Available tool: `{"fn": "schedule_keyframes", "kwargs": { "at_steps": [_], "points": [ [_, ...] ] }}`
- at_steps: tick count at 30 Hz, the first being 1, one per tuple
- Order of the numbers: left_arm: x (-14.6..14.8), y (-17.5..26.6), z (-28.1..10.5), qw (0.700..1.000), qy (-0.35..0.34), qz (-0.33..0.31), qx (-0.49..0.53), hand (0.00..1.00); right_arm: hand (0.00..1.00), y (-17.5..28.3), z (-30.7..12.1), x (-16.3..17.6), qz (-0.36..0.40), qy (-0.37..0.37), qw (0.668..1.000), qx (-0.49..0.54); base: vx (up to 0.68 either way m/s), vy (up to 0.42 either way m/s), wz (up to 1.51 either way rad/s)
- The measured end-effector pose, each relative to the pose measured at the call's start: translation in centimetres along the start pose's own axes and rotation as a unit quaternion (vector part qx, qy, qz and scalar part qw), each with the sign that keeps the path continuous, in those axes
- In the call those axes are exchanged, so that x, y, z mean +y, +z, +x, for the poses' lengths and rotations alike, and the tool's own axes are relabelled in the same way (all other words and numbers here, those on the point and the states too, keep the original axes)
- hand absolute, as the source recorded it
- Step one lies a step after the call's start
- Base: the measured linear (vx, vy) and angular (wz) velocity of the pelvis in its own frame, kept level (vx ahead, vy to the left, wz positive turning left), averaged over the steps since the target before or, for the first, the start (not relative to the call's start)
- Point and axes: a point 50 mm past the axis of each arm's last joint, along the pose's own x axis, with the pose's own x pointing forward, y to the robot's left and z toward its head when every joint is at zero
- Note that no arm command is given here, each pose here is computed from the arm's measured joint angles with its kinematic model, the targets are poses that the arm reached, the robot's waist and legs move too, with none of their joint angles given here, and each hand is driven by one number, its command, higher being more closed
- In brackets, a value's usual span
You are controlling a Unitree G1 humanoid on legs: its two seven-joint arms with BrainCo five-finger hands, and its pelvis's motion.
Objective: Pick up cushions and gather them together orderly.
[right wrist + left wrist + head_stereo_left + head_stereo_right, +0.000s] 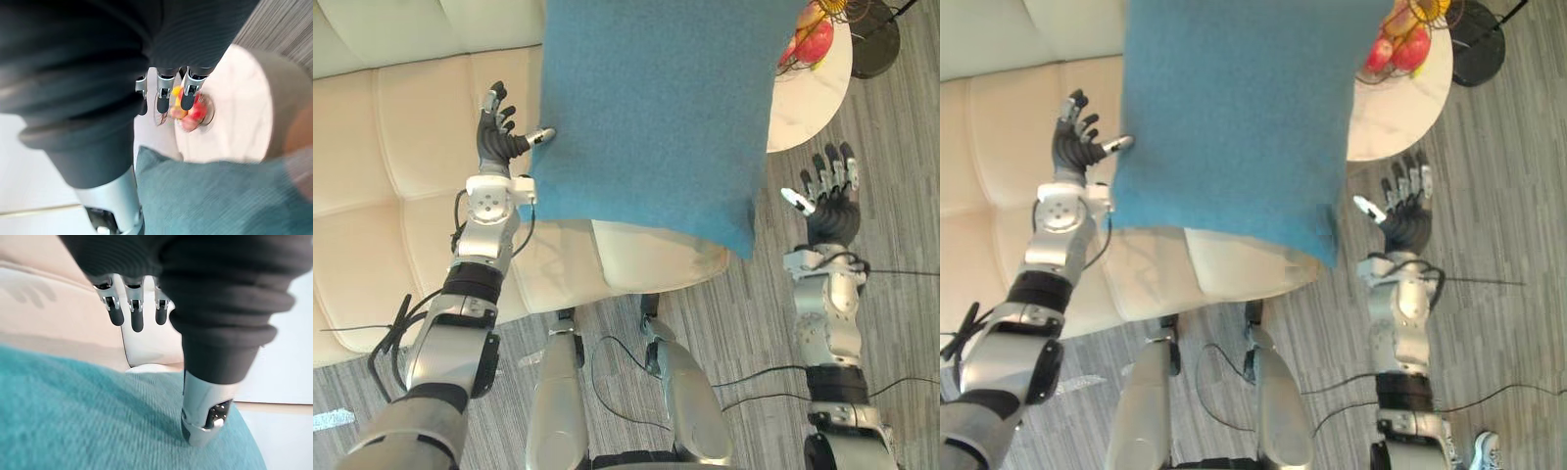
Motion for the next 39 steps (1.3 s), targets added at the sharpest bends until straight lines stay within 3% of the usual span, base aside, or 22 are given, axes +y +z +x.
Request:
{"fn": "schedule_keyframes", "kwargs": {
  "at_steps": [10,18,26,27,28,29,39],
  "points": [
    [-0.5,-0.2,0.4,1.000,0.001,-0.003,0.014,0.00,0.00,-2.2,1.7,2.8,0.009,0.018,0.999,0.040,0.00,-0.005,0.01],
    [-4.4,-1.2,-1.0,0.998,-0.035,-0.053,0.030,0.00,0.00,-5.3,0.7,1.6,0.010,-0.037,0.994,0.103,0.02,-0.021,0.07],
    [-6.2,-1.9,-2.2,0.994,-0.044,-0.096,0.038,0.00,0.00,-6.4,1.4,2.1,0.007,-0.043,0.991,0.127,0.01,-0.011,0.05],
    [-6.3,-1.9,-2.2,0.993,-0.044,-0.103,0.040,1.00,0.00,-6.4,1.5,2.2,0.005,-0.042,0.991,0.130,0.00,0.000,0.00],
    [-6.4,-1.9,-2.2,0.993,-0.045,-0.105,0.039,1.00,0.00,-6.5,1.5,2.4,0.002,-0.039,0.991,0.131,0.00,0.000,0.00],
    [-6.4,-1.7,-2.2,0.992,-0.045,-0.112,0.037,1.00,1.00,-6.4,1.8,2.6,0.000,-0.036,0.991,0.132,0.00,0.000,0.00],
    [-7.2,-0.1,-2.9,0.985,-0.054,-0.165,0.007,1.00,1.00,-6.2,2.5,3.4,-0.009,-0.030,0.991,0.133,0.00,-0.016,0.01]
  ]
}}
